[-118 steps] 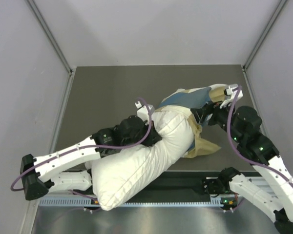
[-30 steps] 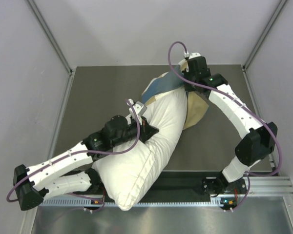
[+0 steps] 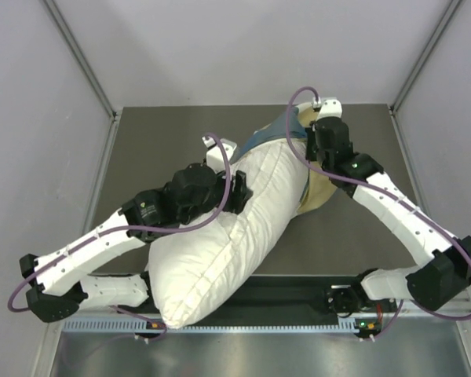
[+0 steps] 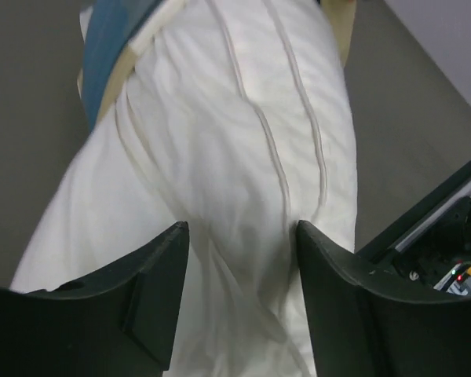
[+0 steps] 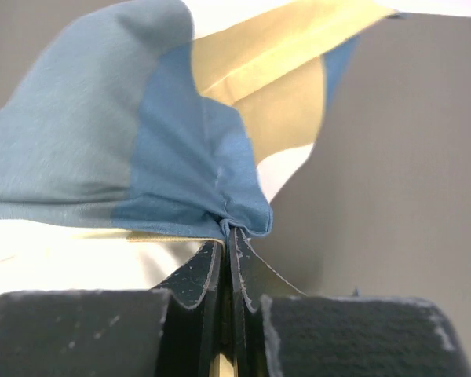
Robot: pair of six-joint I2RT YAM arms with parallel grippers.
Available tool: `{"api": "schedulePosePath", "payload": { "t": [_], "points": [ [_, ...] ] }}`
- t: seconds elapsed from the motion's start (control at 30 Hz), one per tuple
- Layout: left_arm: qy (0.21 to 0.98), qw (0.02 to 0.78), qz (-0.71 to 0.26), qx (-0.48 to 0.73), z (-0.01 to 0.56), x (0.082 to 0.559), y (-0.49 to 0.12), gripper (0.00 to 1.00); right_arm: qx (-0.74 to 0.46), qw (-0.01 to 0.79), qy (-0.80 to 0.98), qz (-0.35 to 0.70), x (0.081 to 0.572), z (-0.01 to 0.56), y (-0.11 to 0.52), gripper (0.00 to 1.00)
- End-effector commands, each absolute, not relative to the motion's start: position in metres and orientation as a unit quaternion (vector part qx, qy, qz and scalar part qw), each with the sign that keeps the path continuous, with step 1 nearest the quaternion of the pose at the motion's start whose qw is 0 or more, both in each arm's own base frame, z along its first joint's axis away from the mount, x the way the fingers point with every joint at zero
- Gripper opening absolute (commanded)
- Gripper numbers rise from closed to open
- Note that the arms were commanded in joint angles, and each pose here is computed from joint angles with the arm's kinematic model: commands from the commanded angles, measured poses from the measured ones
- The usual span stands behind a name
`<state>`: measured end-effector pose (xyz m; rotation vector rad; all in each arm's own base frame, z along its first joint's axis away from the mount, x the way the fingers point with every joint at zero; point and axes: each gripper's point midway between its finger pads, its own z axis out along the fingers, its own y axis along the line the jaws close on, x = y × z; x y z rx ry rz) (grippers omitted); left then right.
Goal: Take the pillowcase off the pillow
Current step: Pull out the pillow
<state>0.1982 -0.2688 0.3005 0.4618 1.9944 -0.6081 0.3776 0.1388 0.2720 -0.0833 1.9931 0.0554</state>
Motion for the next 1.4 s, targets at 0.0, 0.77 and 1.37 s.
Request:
{"api": "schedulePosePath", "payload": {
  "t": [0.0, 0.77, 1.37],
  "points": [
    [0.785, 0.533, -0.233, 0.213, 0.352, 0.219, -0.276, 0.63, 0.07, 0.634, 0.77, -0.005, 0.377, 0.333, 0.118, 0.0],
    [0.795, 0.53, -0.165, 0.243, 0.303, 0.292, -0.38, 0.99, 0.071, 0.634, 0.762, 0.112, 0.321, 0.339, 0.154, 0.0],
    [0.81, 0.401, -0.264, 0.337, 0.203, 0.183, -0.375, 0.0, 0.087, 0.688, 0.718, 0.058, 0.362, 0.401, 0.124, 0.0]
  ]
}}
